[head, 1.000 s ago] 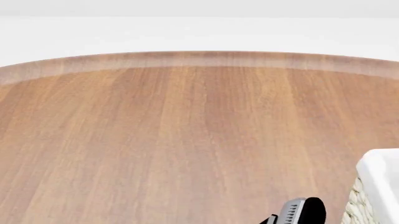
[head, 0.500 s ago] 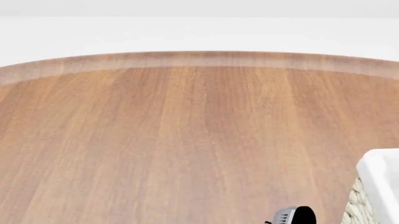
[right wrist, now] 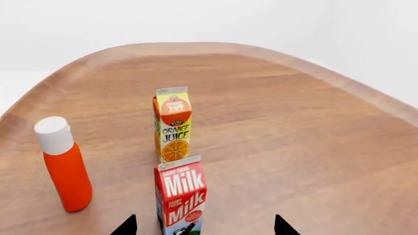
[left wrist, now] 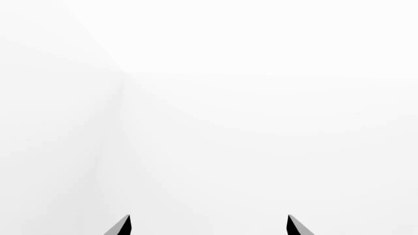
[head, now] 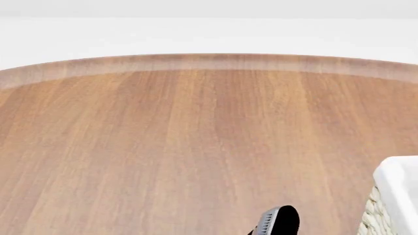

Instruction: Pick the milk and place it in the basket.

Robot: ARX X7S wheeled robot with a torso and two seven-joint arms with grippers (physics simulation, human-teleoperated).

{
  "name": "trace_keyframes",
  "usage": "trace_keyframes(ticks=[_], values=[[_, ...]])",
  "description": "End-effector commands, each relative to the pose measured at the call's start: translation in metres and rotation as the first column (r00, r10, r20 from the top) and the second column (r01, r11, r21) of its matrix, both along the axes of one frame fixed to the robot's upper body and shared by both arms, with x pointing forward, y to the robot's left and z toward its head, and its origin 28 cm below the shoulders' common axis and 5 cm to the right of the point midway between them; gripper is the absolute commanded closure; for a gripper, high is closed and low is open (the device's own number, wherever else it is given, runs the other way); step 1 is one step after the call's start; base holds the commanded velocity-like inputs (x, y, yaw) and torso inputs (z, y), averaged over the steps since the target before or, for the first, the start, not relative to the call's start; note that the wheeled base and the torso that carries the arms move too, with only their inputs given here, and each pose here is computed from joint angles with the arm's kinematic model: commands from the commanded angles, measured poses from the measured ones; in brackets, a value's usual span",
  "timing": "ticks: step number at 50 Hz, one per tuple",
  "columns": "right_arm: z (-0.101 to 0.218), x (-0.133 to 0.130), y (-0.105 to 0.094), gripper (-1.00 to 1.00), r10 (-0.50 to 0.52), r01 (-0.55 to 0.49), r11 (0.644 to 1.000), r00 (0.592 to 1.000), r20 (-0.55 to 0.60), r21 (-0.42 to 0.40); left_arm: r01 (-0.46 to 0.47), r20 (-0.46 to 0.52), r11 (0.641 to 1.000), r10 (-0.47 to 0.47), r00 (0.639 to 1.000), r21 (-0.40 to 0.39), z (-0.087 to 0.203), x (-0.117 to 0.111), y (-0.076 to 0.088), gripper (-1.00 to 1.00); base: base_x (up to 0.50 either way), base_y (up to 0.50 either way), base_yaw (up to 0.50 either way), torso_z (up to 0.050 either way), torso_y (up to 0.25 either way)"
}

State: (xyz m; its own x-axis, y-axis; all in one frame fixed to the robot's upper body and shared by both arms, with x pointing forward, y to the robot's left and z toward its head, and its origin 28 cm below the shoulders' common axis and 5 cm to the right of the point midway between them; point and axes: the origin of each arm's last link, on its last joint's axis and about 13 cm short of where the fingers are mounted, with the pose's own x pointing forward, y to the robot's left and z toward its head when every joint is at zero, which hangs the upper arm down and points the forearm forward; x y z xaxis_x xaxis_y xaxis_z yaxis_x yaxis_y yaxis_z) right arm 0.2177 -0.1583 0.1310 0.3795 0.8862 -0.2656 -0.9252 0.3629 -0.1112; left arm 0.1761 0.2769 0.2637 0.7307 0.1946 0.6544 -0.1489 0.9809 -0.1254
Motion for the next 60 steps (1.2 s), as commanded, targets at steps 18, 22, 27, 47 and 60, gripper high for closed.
trace_keyframes(ticks=[18,22,27,47,60], values=[[-0.016,0.024,0.029,-1.0,0.089,-0.091,0.995,0.995,-0.043,-0.044,-0.019,0.004,1.0,0.019,1.0,0.006,-0.002,0.001,0.002,-1.0,0.0,0.0,0.0,0.0,0.0],[-0.02,0.026,0.032,-1.0,0.104,-0.107,0.993,0.993,-0.05,-0.054,-0.018,0.006,1.0,0.018,1.0,0.006,-0.002,0.0,0.002,-1.0,0.0,0.0,0.0,0.0,0.0],[-0.017,0.032,0.036,-1.0,0.095,-0.097,0.994,0.994,-0.046,-0.047,-0.016,0.004,1.0,0.016,1.0,0.007,-0.003,0.001,0.001,-1.0,0.0,0.0,0.0,0.0,0.0],[-0.017,0.052,0.051,-1.0,0.09,-0.093,0.994,0.995,-0.044,-0.063,-0.017,0.006,1.0,0.017,1.0,0.005,-0.002,0.0,0.002,-1.0,0.0,0.0,0.0,0.0,0.0],[-0.018,0.053,0.055,-1.0,0.096,-0.097,0.991,0.995,-0.014,-0.092,-0.019,0.007,1.0,0.018,1.0,0.003,-0.001,0.0,0.003,-1.0,0.0,0.0,0.0,0.0,0.0]])
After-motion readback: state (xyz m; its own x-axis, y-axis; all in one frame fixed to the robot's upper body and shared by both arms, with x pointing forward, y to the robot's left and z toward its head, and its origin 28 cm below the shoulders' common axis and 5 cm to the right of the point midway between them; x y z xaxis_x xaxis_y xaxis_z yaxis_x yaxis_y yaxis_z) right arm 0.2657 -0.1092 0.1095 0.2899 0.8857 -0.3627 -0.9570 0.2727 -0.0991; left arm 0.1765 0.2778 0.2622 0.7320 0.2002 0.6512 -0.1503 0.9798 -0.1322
